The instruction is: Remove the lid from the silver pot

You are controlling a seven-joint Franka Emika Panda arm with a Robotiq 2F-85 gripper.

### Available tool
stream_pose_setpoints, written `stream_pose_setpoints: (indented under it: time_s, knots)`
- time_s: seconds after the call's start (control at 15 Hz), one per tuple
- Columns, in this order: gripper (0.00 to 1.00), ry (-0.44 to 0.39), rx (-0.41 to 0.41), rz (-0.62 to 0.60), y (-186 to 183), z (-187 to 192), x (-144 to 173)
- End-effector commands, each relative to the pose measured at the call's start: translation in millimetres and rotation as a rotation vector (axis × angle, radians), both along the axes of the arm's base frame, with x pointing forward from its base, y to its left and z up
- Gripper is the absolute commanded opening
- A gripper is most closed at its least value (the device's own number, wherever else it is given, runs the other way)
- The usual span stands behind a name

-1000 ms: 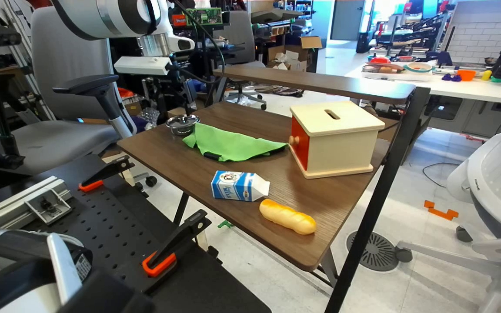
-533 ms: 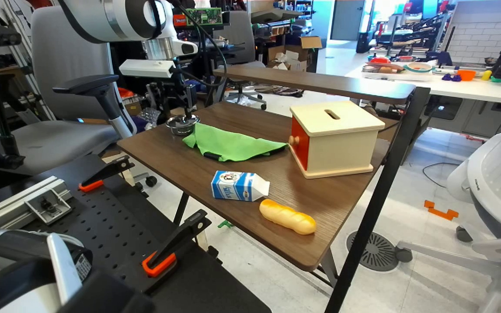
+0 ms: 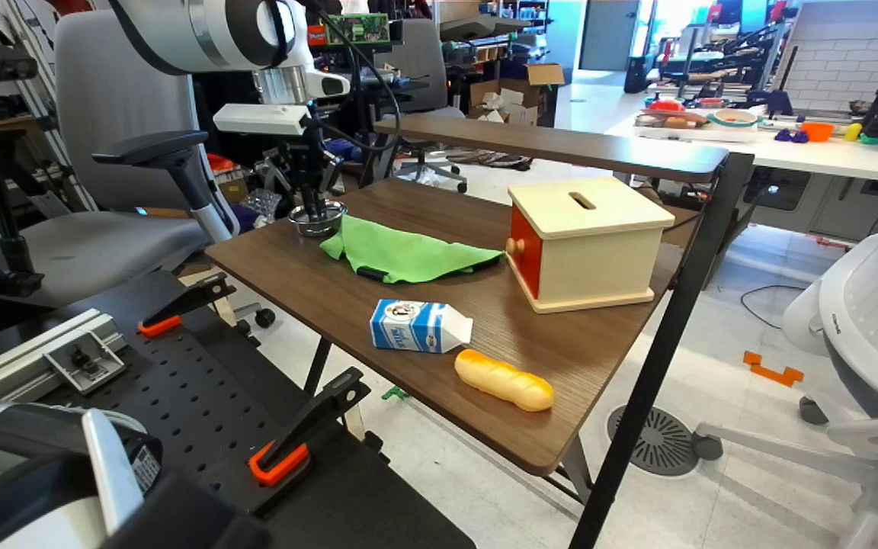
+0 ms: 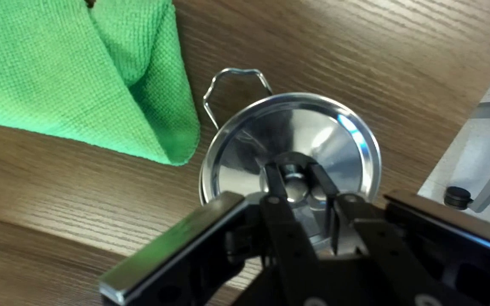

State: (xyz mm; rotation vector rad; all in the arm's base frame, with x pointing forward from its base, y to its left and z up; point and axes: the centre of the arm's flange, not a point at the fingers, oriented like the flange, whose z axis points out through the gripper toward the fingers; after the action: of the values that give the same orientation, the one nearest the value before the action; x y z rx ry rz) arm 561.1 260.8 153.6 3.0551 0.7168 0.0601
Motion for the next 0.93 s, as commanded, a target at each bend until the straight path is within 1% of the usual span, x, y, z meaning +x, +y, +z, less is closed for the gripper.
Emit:
stream_pose_setpoints:
  time_s: [0.0,0.2,0.33,0.53,0.67,0.87]
  knots:
    - [0.05,0.014,-0.015,-0.001,-2.9,0.8,6.4]
    - [0.05,0.013,-0.015,-0.014,-13.2,8.2,11.0]
    - [0.05,0.017,0.013,-0.03,-22.8,18.0,18.2]
    - [0.05,-0.011,0.01,-0.076,-43.6,31.4,39.0]
    - [0.05,-0.026,-0.012,-0.108,-58.5,29.0,54.1]
    - [0.05,-0.027,-0.026,-0.145,-74.0,20.1,69.8]
